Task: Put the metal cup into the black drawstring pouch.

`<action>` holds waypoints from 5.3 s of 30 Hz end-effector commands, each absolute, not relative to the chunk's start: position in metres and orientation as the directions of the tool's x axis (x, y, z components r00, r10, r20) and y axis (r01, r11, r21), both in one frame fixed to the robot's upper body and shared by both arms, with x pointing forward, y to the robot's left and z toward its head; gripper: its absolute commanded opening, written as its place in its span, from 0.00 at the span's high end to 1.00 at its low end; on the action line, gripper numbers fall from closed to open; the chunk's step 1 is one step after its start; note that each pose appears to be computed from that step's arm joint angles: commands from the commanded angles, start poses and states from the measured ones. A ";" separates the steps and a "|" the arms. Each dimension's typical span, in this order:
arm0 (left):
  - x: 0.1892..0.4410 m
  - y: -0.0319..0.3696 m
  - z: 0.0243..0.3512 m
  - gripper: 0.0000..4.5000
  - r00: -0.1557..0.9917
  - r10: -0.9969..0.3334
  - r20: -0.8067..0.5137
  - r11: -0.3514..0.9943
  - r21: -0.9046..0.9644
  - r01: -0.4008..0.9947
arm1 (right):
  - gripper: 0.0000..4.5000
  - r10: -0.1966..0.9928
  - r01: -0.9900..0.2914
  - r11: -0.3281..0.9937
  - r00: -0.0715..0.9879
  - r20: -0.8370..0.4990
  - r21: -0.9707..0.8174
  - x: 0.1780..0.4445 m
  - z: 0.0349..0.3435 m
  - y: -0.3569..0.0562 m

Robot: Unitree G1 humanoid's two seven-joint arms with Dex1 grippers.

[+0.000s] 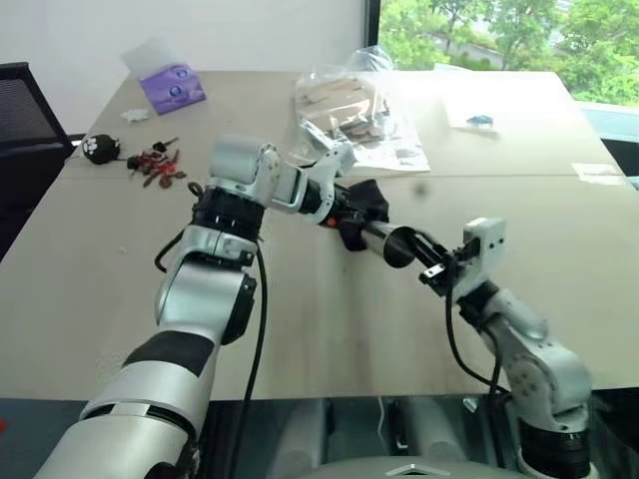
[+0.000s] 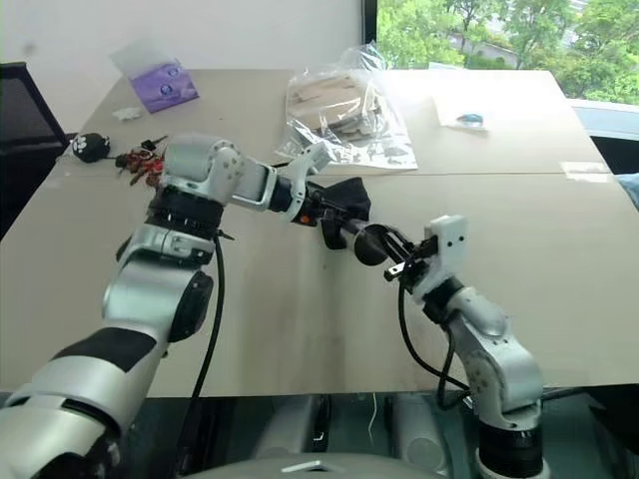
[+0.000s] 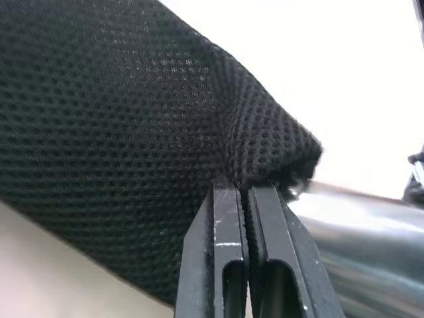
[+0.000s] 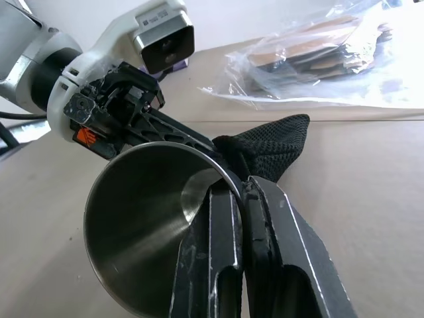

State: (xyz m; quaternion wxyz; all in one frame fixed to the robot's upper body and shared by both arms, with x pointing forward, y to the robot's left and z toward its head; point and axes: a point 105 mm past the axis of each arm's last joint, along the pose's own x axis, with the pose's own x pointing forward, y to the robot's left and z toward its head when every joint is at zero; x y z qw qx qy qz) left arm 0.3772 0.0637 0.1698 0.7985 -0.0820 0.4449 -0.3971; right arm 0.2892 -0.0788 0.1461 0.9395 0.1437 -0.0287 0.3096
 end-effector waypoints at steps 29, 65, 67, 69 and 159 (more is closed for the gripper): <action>0.371 0.086 0.191 1.00 0.277 -0.752 -0.598 0.654 -0.625 0.426 | 0.99 0.581 -0.563 0.752 0.812 0.057 0.343 0.321 0.062 -0.060; 0.309 0.044 0.232 1.00 0.414 -0.890 -0.190 0.455 -0.417 0.787 | 0.99 0.741 -0.583 0.518 0.671 -0.013 -0.626 0.378 0.107 0.043; 0.306 0.042 0.235 1.00 0.407 -0.897 -0.173 0.441 -0.418 0.794 | 0.99 0.754 -0.618 0.540 0.657 0.002 -0.571 0.377 0.109 0.047; 0.305 0.040 0.236 1.00 0.403 -0.901 -0.160 0.432 -0.421 0.798 | 0.99 0.716 -0.692 0.686 0.697 0.040 -0.224 0.384 0.118 0.048; 0.295 0.187 0.212 1.00 0.667 -0.720 -0.190 0.693 -0.229 0.683 | 0.97 0.655 -0.591 0.742 0.738 0.159 -0.316 0.385 0.180 -0.015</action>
